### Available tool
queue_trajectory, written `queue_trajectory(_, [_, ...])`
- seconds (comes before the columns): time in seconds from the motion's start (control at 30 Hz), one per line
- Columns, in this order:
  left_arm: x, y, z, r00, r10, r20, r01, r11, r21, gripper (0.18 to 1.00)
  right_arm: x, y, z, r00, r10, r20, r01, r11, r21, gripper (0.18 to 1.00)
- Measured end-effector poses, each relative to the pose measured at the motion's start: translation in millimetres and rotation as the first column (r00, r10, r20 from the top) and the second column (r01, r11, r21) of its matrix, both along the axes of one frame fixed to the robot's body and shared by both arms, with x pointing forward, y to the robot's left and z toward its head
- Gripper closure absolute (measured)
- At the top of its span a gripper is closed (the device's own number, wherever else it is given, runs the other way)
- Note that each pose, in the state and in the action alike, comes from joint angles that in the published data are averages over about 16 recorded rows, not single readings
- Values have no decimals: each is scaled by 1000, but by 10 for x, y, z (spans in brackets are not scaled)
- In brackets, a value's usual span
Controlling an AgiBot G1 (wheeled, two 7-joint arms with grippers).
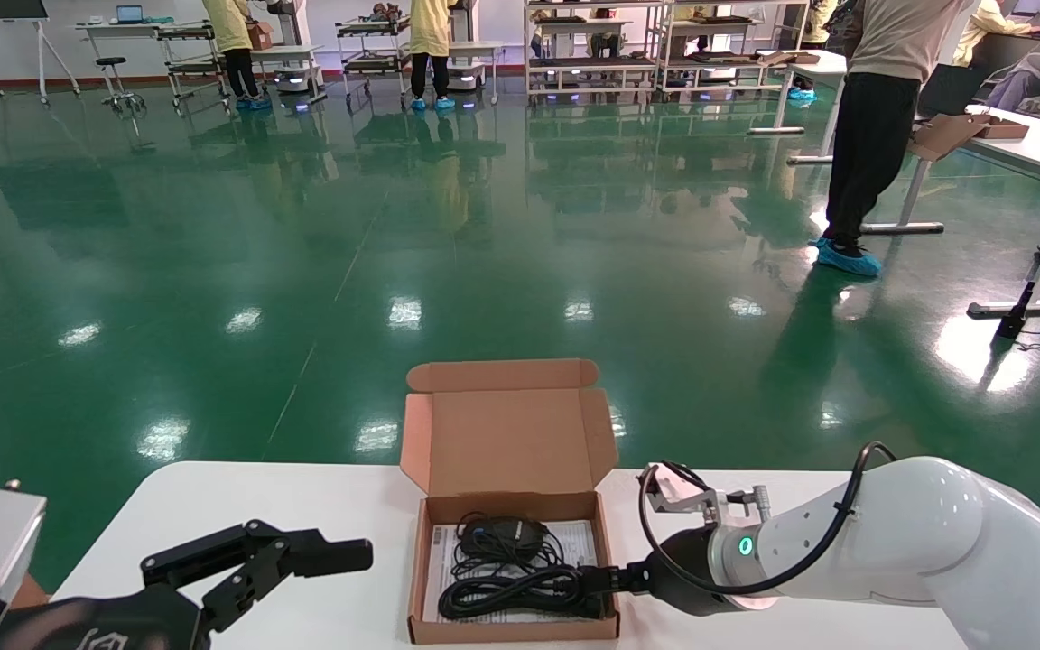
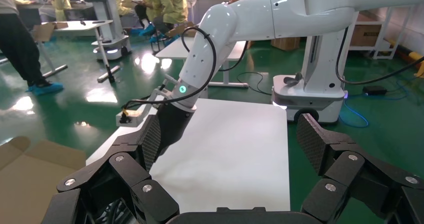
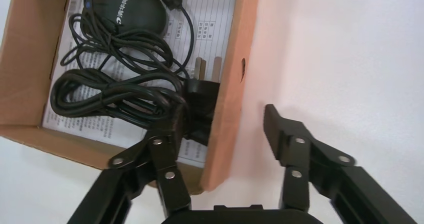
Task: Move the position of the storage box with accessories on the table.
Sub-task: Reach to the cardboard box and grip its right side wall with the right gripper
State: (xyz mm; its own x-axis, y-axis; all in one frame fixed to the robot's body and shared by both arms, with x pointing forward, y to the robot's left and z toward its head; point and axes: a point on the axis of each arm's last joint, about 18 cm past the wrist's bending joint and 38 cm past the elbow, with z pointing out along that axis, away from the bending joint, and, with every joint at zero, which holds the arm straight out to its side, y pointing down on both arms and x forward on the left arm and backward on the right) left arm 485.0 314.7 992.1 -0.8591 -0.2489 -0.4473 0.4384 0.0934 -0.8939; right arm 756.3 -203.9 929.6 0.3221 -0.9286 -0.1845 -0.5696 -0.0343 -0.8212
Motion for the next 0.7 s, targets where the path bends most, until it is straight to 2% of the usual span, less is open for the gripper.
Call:
queue_trajectory(0.53, [0,0,0,1000,0,0,0,1000,0,184,-3,-118,53,1000,-19,-8,19,1000,15,825])
queue_trajectory(0.7, [0,0,0,1000,0,0,0,1000,0,184,-5,-168,115,1000,-25,-4,25,1000,18,900])
